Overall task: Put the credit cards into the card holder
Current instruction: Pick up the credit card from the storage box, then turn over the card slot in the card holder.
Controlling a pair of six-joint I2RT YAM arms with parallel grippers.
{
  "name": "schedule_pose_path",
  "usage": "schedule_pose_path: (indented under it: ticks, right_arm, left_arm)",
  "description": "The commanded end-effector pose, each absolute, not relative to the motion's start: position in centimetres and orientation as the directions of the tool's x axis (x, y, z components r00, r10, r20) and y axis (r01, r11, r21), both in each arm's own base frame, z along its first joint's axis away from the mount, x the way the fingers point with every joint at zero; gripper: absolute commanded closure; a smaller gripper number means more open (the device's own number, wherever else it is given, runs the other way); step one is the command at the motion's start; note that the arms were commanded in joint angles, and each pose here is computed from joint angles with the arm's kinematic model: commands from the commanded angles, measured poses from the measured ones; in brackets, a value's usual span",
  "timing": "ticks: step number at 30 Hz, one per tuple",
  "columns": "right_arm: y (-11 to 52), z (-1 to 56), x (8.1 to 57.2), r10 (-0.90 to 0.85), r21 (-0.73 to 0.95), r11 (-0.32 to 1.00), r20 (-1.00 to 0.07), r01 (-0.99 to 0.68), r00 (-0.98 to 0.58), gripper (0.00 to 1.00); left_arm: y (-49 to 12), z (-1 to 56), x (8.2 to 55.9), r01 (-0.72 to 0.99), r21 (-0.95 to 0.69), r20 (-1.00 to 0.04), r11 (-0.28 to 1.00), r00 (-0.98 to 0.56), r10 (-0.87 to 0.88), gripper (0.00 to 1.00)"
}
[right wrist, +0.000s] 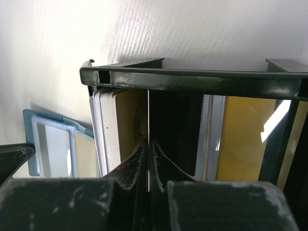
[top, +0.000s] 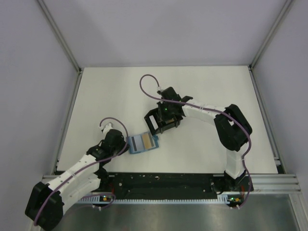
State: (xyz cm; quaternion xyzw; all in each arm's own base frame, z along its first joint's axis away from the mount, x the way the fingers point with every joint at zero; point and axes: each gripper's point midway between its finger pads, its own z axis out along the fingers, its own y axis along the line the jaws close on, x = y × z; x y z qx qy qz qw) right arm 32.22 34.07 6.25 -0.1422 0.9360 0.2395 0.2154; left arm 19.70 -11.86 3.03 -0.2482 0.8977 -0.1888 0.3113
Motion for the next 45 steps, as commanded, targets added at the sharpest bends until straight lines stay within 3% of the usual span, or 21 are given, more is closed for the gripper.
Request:
schedule_pose_path:
  ticks: [1, 7, 15, 29, 45]
  right_arm:
    - [33.7, 11.2, 34.0, -0.121, 0.361, 0.844, -0.592, -0.397, -0.797, 1.00]
    - [32.1, 14.9, 34.0, -0.062, 0.343, 0.854, -0.679, -0.390, -0.732, 1.00]
    - [33.2, 17.6, 31.2, 0.007, 0.466, 0.779, -0.676, -0.420, -0.737, 1.00]
    - [41.8, 15.0, 22.6, 0.080, 0.552, 0.726, -0.661, -0.411, -0.746, 1.00]
    - [45.5, 13.9, 21.4, 0.088, 0.570, 0.703, -0.663, -0.425, -0.743, 1.00]
  left_arm:
    - [-12.6, 4.6, 20.8, -0.285, -0.544, -0.488, 0.789, -0.658, -0.574, 1.00]
    - [-12.5, 4.9, 20.7, -0.277, -0.547, -0.494, 0.790, -0.655, -0.571, 1.00]
    - [-13.1, 4.9, 20.5, -0.246, -0.562, -0.488, 0.790, -0.672, -0.556, 1.00]
    - [-14.3, 5.5, 19.6, -0.186, -0.607, -0.459, 0.772, -0.711, -0.533, 1.00]
    - [-15.2, 6.5, 19.2, -0.154, -0.655, -0.434, 0.740, -0.725, -0.535, 1.00]
